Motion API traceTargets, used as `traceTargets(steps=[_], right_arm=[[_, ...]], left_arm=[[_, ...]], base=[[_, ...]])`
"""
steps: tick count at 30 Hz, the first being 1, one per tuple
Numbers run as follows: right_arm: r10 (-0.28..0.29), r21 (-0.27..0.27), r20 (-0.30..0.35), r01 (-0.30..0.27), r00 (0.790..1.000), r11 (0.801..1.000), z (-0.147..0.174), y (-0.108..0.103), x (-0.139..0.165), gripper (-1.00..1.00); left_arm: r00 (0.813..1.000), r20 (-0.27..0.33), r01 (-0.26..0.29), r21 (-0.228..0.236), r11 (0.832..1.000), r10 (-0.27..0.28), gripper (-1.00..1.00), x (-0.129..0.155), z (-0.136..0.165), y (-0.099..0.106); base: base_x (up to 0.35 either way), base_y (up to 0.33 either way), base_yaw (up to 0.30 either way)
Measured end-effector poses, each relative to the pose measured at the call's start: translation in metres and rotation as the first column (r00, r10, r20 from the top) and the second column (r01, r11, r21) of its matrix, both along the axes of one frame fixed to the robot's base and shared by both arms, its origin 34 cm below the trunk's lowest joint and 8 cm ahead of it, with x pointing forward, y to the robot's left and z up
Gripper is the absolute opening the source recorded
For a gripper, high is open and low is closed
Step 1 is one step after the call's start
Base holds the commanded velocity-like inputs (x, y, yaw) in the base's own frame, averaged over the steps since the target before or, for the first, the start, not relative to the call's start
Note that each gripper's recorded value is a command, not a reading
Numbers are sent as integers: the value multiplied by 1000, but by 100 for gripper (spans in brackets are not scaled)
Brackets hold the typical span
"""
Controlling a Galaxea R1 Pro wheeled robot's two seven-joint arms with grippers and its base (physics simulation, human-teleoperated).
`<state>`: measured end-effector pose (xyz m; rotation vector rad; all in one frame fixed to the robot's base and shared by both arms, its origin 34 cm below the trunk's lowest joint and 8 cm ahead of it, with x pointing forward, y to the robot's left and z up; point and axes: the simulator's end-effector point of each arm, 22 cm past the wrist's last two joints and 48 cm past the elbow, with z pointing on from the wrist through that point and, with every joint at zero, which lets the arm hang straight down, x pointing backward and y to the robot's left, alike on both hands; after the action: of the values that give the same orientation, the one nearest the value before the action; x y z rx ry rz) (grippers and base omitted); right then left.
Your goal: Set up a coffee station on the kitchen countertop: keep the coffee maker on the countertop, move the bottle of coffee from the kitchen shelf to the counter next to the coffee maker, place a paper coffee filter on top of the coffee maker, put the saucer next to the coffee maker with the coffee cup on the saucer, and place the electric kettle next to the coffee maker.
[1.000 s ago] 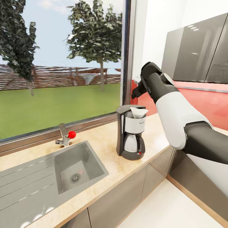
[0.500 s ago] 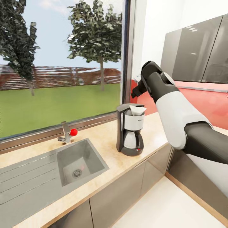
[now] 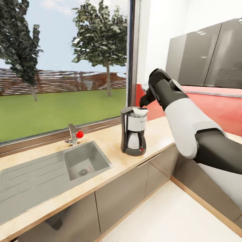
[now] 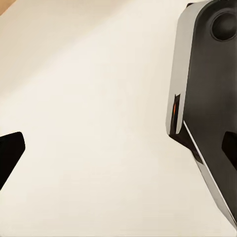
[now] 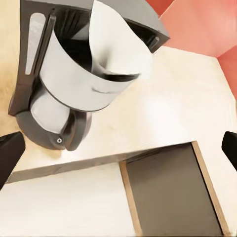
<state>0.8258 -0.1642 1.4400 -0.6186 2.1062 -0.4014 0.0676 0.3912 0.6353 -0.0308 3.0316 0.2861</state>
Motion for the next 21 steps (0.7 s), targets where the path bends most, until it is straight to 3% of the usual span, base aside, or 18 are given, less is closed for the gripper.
traceTargets(steps=[3,6,9,12,13,16,19,21], right_arm=[[-7,-8,-52,7,999,1000,-21,-4,1,100],[-72,-24,-139,69,988,997,-56,-47,2,100],[-160,-49,-274,152,948,987,-111,-107,-6,100],[-248,-81,-425,237,871,968,-180,-170,-31,100],[-259,-79,-448,251,856,965,-191,-179,-36,100],[-322,-111,-552,315,769,942,-259,-230,-70,100],[-350,-154,-669,338,656,928,-353,-256,-119,100],[-351,-178,-717,328,603,928,-397,-258,-146,100]], left_arm=[[1000,1,0,-1,1000,0,100,0,0,0],[1000,1,-1,0,1000,1,100,0,0,1],[1000,1,0,0,1000,0,100,0,0,1],[1000,2,2,-1,1000,-2,100,0,0,0],[1000,2,2,-1,1000,-2,100,0,0,0],[1000,3,2,0,1000,-2,100,1,0,1],[1000,4,5,-3,1000,-5,100,1,0,-1],[1000,5,6,-3,1000,-6,100,2,0,-1]], base=[[-212,-132,0],[-66,-42,0],[-17,-11,0],[-5,-3,0],[-2,-1,0],[0,0,0],[0,0,0],[0,0,0]])
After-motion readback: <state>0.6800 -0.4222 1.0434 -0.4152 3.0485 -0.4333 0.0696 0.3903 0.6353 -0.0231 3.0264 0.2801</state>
